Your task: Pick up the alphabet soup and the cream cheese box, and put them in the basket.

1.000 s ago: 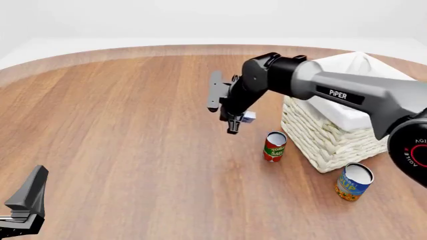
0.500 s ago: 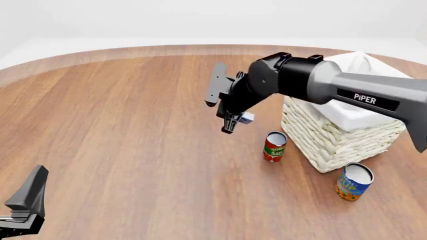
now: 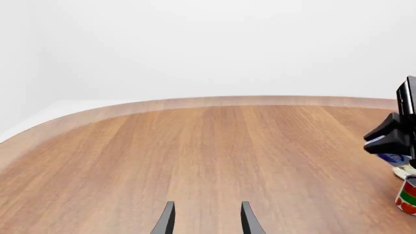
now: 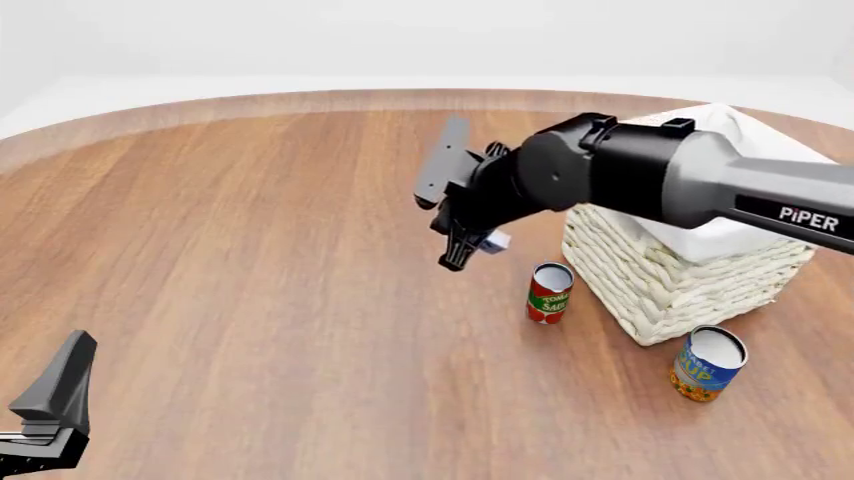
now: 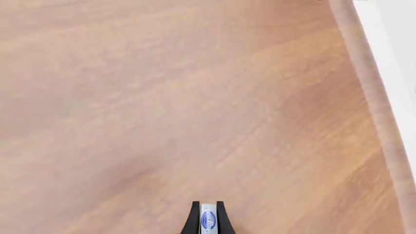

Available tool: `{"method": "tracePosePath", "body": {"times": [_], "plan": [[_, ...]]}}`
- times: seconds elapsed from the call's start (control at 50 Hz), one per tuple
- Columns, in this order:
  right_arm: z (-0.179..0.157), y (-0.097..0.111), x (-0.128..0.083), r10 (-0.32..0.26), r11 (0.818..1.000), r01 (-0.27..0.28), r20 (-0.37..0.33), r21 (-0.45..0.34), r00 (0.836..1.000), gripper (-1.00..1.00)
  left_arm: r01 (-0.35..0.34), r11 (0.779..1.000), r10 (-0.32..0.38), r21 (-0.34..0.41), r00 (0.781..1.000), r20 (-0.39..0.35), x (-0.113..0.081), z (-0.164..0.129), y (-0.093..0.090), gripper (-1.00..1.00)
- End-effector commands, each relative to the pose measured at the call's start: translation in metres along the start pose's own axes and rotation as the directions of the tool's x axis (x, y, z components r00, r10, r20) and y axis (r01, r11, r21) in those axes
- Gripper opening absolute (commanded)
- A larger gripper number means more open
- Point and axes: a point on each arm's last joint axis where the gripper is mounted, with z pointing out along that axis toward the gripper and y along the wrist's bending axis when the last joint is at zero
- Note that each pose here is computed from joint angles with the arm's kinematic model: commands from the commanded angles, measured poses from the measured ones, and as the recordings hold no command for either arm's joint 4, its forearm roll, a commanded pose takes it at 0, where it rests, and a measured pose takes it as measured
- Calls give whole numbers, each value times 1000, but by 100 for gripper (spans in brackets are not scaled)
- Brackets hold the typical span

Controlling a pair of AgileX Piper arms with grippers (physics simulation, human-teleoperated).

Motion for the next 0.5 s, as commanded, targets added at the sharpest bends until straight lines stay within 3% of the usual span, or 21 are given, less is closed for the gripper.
{"method": "tracePosePath", "body": {"times": [0.02,0.38,0.5], "plan": [[-16,5,1,47,999,-48,42,24,998,-100,0,1000,0,0,1000,0,0,0,0,100],[-46,26,-4,101,994,-104,120,19,988,-100,0,1000,0,0,1000,0,0,0,0,100],[-43,30,-4,112,994,-113,111,6,988,-100,0,1000,0,0,1000,0,0,0,0,100]]}}
